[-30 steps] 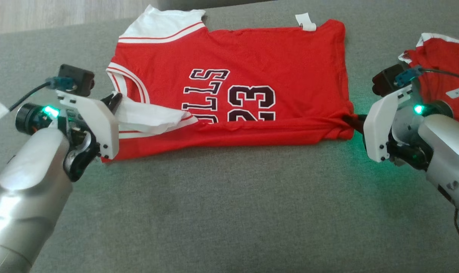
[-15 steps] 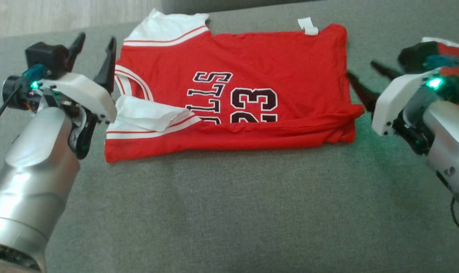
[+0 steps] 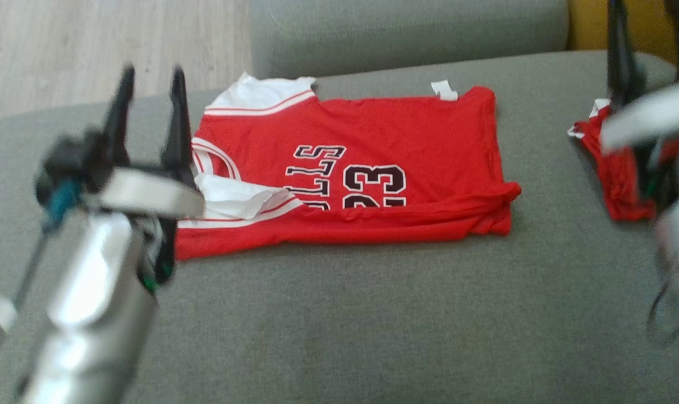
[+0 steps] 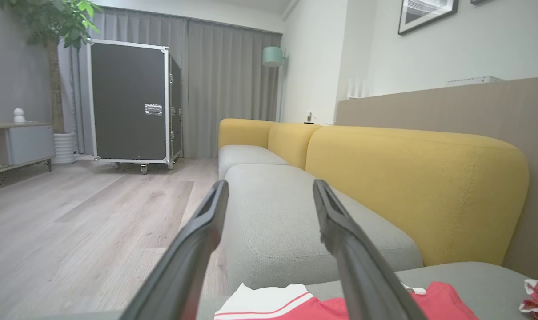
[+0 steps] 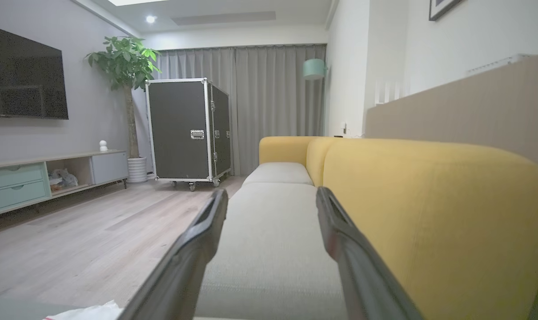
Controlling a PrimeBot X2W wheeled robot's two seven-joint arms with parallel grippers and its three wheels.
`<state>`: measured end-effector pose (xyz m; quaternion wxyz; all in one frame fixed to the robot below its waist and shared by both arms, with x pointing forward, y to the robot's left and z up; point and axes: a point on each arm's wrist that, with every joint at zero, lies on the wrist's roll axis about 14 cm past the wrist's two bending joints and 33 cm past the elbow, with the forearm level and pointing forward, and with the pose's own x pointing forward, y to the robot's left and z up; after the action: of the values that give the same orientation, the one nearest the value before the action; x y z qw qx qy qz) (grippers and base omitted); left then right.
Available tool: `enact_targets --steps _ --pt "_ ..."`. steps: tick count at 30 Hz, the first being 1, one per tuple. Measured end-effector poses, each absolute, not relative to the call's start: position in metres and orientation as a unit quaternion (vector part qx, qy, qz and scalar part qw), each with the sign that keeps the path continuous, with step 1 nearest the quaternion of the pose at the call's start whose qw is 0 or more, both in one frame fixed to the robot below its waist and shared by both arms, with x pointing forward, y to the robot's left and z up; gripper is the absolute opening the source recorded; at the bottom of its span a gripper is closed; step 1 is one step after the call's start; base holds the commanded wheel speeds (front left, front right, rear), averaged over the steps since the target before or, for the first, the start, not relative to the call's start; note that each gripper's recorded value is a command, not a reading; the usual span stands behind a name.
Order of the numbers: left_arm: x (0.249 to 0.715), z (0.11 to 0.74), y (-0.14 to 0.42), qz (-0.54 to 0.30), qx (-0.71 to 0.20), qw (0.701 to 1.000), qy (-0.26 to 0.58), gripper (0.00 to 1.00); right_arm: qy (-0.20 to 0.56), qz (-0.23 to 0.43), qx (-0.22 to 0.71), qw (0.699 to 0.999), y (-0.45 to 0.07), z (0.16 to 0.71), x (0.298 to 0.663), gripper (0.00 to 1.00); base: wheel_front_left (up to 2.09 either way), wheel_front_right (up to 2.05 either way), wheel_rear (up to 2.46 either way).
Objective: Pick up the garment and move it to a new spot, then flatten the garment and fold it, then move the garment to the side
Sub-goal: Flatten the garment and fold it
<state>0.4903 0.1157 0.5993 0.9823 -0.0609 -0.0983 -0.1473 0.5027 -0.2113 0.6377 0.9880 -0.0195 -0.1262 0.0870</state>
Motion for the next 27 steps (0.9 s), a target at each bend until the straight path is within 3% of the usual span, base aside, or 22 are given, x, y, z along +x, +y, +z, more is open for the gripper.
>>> enact_targets --steps 6,9,13,19,27 --pt "0.442 0.568 0.120 -0.106 -0.101 0.986 -0.082 1.00 -0.084 0.057 0.019 0.995 -0.188 0.555 0.431 1.00 0.00 0.00 0.00" --pt "0.425 0.555 0.122 -0.098 -0.092 0.988 -0.074 1.00 -0.077 0.049 0.033 0.995 -0.178 0.541 0.410 1.00 0.00 0.00 0.00" --pt "0.408 0.526 0.120 -0.089 -0.098 0.990 -0.041 1.00 -0.087 0.025 0.040 0.995 -0.187 0.542 0.397 1.00 0.00 0.00 0.00" --pt "0.386 0.491 0.127 -0.063 -0.107 0.992 0.001 1.00 -0.036 0.020 0.055 0.998 -0.185 0.505 0.369 1.00 0.00 0.00 0.00" --pt "0.391 0.466 0.133 -0.046 -0.104 0.993 0.036 1.00 -0.030 0.022 0.061 0.997 -0.183 0.500 0.370 1.00 0.00 0.00 0.00"
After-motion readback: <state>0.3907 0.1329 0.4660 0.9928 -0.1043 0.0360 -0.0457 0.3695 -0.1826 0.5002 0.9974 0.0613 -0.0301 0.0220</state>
